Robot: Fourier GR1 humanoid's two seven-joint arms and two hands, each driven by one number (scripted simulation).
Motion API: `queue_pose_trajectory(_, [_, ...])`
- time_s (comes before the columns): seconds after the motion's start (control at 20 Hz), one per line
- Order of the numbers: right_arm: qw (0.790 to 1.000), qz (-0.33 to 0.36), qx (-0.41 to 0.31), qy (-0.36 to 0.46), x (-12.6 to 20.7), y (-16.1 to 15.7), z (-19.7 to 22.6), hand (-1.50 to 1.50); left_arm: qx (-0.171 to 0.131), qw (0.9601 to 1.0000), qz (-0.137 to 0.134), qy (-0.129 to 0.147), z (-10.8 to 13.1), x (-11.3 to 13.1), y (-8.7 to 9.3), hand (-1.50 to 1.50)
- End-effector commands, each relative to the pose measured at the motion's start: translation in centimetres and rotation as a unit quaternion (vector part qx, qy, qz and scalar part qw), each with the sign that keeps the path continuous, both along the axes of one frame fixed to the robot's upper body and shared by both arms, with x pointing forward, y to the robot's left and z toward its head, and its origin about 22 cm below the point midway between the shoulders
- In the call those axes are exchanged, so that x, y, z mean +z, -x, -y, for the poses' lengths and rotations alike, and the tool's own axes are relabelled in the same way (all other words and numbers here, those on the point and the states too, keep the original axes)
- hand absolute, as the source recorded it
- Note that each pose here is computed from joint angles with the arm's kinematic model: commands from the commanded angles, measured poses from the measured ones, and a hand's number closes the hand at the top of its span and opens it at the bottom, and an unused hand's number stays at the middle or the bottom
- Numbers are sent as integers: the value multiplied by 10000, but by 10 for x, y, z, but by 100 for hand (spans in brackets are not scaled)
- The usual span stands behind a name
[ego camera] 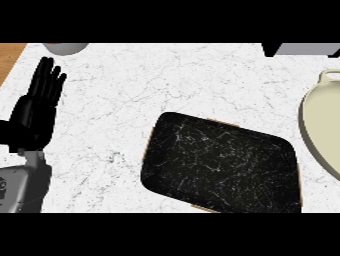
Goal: Pick the pear from the tray and place it in the pot
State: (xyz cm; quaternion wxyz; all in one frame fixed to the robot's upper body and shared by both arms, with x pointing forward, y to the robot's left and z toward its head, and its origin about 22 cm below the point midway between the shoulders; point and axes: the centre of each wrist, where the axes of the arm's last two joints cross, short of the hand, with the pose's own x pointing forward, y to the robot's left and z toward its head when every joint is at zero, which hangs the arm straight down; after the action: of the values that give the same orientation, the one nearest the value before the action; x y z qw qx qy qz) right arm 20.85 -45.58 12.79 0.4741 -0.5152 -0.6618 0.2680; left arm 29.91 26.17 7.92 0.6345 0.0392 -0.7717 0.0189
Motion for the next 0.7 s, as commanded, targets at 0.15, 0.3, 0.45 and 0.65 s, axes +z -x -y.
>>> queue_pose_trajectory(0.15, [9993,-370,99,-22,-46,-48,31,150,28,9999,103,-56,-8,22,-10,0])
queue_pose_trajectory(0.3, [9946,-1031,75,-82,-46,-46,57,150,20,10000,-13,0,-4,11,-13,0])
queue_pose_trajectory(0.45, [9830,-1554,124,-974,-66,-47,60,-150,-23,10000,58,2,-10,6,-6,0])
queue_pose_trajectory(0.65, [9754,-1767,831,-1021,-79,-69,51,-150,-120,9999,-84,-2,7,6,-20,0])
